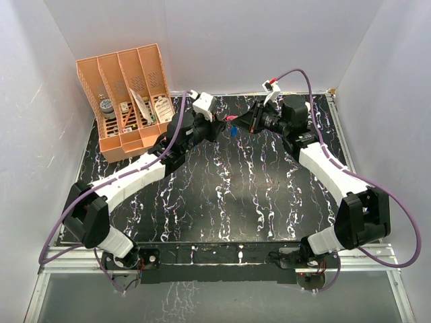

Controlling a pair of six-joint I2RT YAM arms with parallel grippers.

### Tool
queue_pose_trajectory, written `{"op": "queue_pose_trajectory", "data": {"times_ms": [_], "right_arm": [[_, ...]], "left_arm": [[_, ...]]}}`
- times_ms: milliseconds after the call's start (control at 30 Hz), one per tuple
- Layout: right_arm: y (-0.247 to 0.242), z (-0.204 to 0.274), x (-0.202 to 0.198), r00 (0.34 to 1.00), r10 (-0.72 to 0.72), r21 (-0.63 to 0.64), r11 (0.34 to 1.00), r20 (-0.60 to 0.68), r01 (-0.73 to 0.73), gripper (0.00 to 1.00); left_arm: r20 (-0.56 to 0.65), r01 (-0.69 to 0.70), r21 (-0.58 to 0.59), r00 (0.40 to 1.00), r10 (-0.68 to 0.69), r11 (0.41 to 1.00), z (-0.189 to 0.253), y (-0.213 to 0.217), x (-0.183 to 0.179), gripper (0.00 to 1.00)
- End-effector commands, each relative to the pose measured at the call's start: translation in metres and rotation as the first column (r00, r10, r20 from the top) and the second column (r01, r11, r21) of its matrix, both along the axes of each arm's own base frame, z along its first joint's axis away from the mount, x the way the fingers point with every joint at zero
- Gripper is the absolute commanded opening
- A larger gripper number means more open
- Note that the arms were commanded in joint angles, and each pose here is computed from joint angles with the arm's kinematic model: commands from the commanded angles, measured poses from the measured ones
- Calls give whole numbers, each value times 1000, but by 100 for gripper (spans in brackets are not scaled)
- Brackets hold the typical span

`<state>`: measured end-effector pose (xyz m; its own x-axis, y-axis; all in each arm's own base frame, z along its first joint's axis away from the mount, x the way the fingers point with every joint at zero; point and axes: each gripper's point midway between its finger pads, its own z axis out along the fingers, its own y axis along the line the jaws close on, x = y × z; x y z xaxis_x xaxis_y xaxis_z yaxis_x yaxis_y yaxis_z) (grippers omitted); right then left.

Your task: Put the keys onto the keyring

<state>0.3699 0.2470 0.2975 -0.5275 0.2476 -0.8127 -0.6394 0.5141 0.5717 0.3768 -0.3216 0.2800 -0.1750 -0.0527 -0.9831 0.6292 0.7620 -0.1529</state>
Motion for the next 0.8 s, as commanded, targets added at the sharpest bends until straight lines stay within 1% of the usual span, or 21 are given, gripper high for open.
{"op": "queue_pose_trajectory", "data": {"times_ms": [0,367,467,600,767], "right_arm": [[4,19,-6,997,62,-12,998,54,-62,0],[-1,-9,-5,997,80,-130,988,10,-78,0],[-4,-19,-4,996,85,-180,980,2,-84,0],[-7,-29,-6,995,94,-224,970,-17,-95,0],[-10,-35,-6,997,81,-261,962,-12,-81,0]], "left_arm": [[68,-22,-27,997,23,999,29,2,9,1],[89,-16,-24,996,18,1000,39,-1,12,0],[94,-14,-29,995,16,999,43,-1,13,0],[91,-7,-33,996,10,999,46,-3,12,1],[74,8,-42,997,-5,999,46,-6,10,2]]}}
